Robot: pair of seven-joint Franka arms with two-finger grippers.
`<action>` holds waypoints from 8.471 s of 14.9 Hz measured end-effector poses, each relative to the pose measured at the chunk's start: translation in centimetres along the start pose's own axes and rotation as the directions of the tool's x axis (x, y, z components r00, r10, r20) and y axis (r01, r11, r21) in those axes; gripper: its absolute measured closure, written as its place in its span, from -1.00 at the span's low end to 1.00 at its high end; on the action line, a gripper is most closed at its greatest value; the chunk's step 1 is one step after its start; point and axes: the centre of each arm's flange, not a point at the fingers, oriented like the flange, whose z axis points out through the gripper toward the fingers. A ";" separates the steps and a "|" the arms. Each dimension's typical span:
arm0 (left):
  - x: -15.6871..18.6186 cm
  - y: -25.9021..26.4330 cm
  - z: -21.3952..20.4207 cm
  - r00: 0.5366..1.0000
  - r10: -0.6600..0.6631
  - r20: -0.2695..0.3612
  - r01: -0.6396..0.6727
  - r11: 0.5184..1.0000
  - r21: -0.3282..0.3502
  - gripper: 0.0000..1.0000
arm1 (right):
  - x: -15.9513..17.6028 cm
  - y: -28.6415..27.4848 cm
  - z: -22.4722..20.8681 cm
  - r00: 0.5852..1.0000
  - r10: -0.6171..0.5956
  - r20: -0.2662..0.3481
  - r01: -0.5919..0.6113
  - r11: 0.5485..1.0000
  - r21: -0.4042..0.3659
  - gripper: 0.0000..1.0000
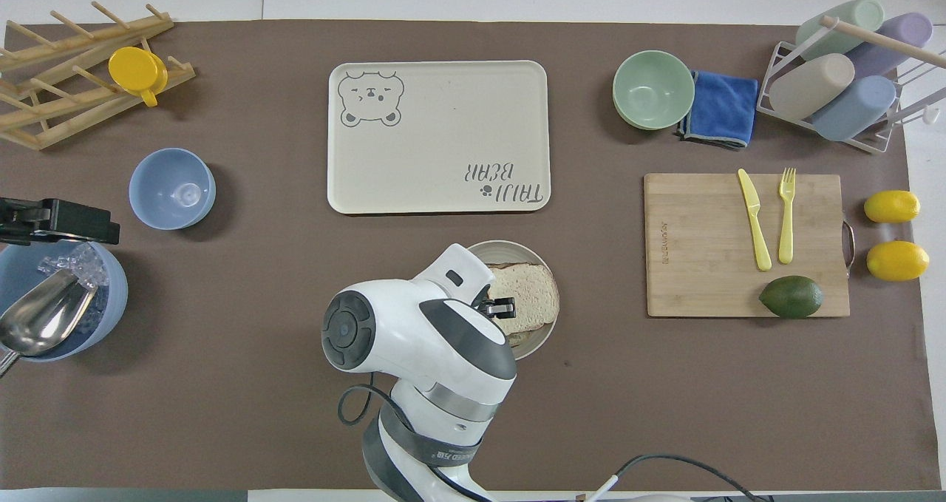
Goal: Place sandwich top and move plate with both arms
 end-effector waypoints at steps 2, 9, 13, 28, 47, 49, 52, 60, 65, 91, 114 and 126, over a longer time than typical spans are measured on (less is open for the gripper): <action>0.0 0.0 0.0 1.000 0.000 0.000 0.000 1.000 0.000 -1.00 | -0.2 -0.1 0.0 1.000 0.007 0.015 -0.007 1.000 0.020 0.73; 0.0 0.0 0.0 1.000 -0.010 0.000 0.010 1.000 0.000 -1.00 | 0.6 0.3 -1.7 0.998 0.052 0.038 -0.056 0.991 0.121 -0.70; 0.3 0.1 -0.1 0.998 -0.051 -0.023 0.051 0.999 -0.002 -1.00 | 5.5 9.8 -6.0 0.992 0.100 0.070 -0.114 0.967 0.227 -1.00; -1.9 23.2 23.8 0.998 -0.047 -0.043 0.043 0.996 -0.075 -1.00 | 7.6 47.1 -6.8 0.970 0.139 0.199 -0.209 0.896 0.391 -1.00; -6.5 30.3 33.8 0.999 -0.048 0.027 0.051 0.985 -0.165 -0.15 | 7.0 52.8 -4.3 0.979 0.092 0.182 -0.160 0.901 0.402 -1.00; -6.7 30.6 33.8 0.999 -0.044 0.029 0.048 0.985 -0.168 -0.07 | 7.2 52.8 -4.8 0.982 0.092 0.164 -0.151 0.904 0.400 -1.00; -6.8 30.7 33.8 0.998 -0.048 0.031 0.053 0.983 -0.173 0.19 | 7.2 53.2 -4.7 0.982 0.100 0.157 -0.157 0.902 0.403 -1.00; -6.7 30.6 33.7 0.995 -0.085 0.048 0.093 0.976 -0.198 0.94 | 7.2 53.5 -4.5 0.981 0.104 0.162 -0.162 0.901 0.403 -1.00; -5.9 30.0 33.2 0.992 -0.109 0.055 0.118 0.971 -0.208 0.94 | 7.2 53.3 -4.6 0.982 0.100 0.161 -0.158 0.901 0.403 -1.00; 18.1 20.5 32.1 0.974 -0.225 -0.013 0.214 0.940 -0.264 0.94 | 7.2 53.2 -4.6 0.982 0.099 0.161 -0.157 0.901 0.404 -1.00; 9.5 0.8 3.2 0.964 -0.250 -0.090 0.243 0.966 -0.084 -1.00 | 7.2 53.2 -4.6 0.982 0.099 0.161 -0.157 0.901 0.404 -1.00; 2.5 0.9 -1.3 0.996 -0.071 0.046 0.072 0.997 -0.011 -1.00 | 7.2 53.2 -4.6 0.982 0.099 0.161 -0.157 0.901 0.404 -1.00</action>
